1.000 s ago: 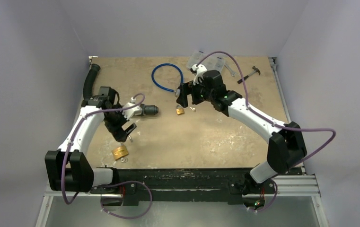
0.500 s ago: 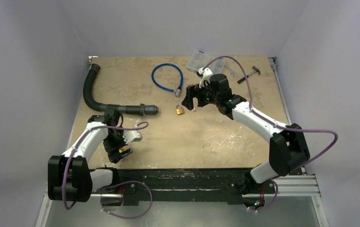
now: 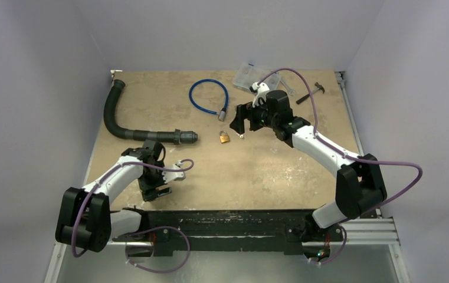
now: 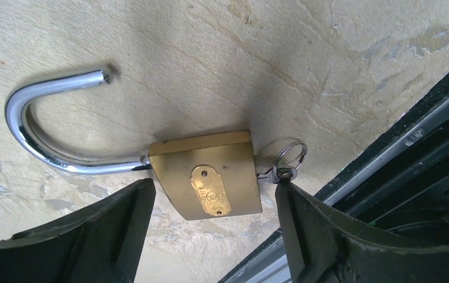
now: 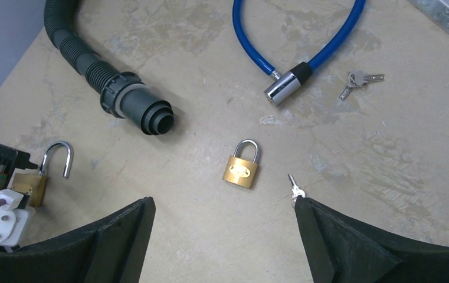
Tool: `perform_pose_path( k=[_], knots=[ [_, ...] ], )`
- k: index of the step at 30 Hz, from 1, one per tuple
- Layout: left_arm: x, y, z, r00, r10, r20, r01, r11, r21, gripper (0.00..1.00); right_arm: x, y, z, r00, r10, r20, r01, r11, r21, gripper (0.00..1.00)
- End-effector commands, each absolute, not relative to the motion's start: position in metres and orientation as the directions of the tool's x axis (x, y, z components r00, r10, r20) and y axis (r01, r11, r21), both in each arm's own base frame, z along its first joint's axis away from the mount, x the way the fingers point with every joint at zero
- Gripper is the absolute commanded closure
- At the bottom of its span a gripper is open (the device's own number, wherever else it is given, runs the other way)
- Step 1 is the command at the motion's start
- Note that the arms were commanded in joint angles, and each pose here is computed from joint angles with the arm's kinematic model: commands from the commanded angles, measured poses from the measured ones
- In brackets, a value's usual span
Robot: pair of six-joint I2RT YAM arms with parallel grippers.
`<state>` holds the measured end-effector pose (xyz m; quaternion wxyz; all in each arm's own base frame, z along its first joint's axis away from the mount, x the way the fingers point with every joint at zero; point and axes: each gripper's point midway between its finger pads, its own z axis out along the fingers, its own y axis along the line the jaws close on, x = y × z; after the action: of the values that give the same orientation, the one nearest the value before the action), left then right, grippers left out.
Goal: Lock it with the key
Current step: Move the lock to the center of the board.
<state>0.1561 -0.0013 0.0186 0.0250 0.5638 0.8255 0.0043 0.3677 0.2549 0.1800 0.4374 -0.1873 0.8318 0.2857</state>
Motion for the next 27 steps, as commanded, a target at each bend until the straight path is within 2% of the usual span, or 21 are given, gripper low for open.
perform_pose_path(
  k=[1, 4, 8, 23, 25, 27],
  knots=[
    [0.169, -0.007, 0.016, -0.364, 0.929, -0.068, 0.926, 0.369, 0.077, 0.24, 0.371, 0.258, 0.194, -0.517, -0.039, -0.855, -0.585, 0.746, 0.32, 0.01],
    [0.166, -0.008, 0.014, -0.344, 0.937, -0.065, 0.936, 0.348, 0.058, 0.28, 0.371, 0.256, 0.194, -0.518, -0.036, -0.854, -0.582, 0.746, 0.322, 0.01],
    [0.157, -0.003, 0.013, -0.318, 0.947, -0.034, 0.947, 0.319, 0.032, 0.29, 0.372, 0.255, 0.193, -0.524, -0.034, -0.851, -0.582, 0.745, 0.328, 0.01],
    [0.151, 0.009, 0.007, -0.304, 0.952, 0.033, 0.952, 0.303, 0.039, 0.11, 0.372, 0.253, 0.19, -0.535, -0.03, -0.844, -0.576, 0.744, 0.339, 0.01],
    [0.155, 0.007, 0.006, -0.307, 0.951, 0.018, 0.951, 0.306, 0.051, 0.15, 0.373, 0.253, 0.189, -0.537, -0.028, -0.843, -0.573, 0.745, 0.341, 0.01],
    [0.156, 0.004, 0.005, -0.314, 0.949, 0.003, 0.948, 0.313, 0.047, 0.25, 0.374, 0.252, 0.189, -0.538, -0.027, -0.842, -0.572, 0.746, 0.341, 0.01]
  ],
)
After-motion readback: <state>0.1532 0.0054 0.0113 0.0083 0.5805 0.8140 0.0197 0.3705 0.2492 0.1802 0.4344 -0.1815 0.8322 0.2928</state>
